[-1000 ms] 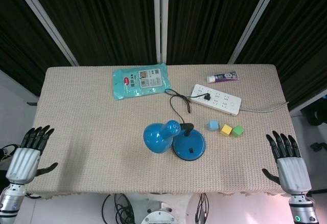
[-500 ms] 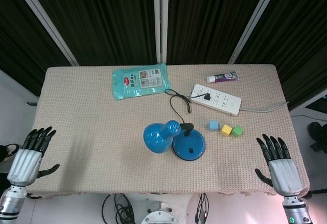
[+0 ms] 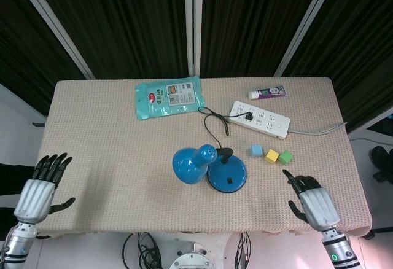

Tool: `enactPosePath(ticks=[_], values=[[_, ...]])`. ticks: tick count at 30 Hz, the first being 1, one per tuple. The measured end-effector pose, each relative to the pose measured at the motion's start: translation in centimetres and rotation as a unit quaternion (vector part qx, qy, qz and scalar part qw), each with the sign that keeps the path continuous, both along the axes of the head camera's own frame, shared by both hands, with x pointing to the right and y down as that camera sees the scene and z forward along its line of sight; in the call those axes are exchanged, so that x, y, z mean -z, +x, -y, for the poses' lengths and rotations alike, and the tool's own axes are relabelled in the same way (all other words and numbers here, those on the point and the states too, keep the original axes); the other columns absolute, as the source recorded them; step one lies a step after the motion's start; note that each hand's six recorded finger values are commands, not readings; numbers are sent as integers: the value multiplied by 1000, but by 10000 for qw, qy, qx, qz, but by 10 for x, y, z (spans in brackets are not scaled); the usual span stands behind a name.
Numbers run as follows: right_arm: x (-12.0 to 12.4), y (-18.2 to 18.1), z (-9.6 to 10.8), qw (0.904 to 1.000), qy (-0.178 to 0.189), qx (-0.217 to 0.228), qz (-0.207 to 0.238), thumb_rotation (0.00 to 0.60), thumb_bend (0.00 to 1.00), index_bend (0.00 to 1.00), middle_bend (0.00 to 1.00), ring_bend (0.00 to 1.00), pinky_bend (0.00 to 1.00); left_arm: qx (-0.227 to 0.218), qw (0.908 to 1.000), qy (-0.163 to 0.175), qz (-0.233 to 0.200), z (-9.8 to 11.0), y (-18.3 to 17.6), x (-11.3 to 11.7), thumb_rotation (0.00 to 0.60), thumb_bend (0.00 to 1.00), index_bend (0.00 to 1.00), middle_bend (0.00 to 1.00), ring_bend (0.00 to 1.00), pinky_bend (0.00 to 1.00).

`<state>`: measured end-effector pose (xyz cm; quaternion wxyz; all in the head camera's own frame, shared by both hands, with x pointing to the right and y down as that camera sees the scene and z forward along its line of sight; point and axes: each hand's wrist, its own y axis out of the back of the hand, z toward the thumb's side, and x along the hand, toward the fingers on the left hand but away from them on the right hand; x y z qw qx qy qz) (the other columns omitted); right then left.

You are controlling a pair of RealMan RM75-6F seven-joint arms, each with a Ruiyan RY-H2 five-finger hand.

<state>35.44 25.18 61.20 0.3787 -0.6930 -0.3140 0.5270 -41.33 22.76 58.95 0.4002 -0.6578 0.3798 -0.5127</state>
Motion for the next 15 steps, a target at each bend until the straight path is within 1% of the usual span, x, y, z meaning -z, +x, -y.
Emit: enactPosePath(ticks=[3, 6, 10, 13, 15], values=[[-7, -14, -2, 9998, -98, 154, 120, 600, 242, 0, 713, 677, 787, -4, 10000, -18, 12, 0, 0, -1, 600, 28, 42, 21, 0, 0], [-15, -28, -4, 9991, -193, 297, 218, 600, 242, 0, 804, 756, 869, 1, 10000, -25, 14, 0, -1, -2, 600, 29, 42, 21, 0, 0], [-24, -47, -6, 9978, -325, 499, 301, 600, 243, 0, 868, 814, 924, 11, 10000, -22, 8, 0, -2, -1, 600, 28, 42, 21, 0, 0], [-33, -57, -6, 9968, -436, 592, 304, 600, 250, 0, 888, 831, 939, 19, 10000, -23, 8, 0, -3, -2, 600, 28, 42, 21, 0, 0], [-38, -61, -6, 9963, -523, 627, 273, 600, 272, 0, 892, 834, 941, 23, 10000, -32, 8, 0, -3, -2, 600, 28, 42, 21, 0, 0]])
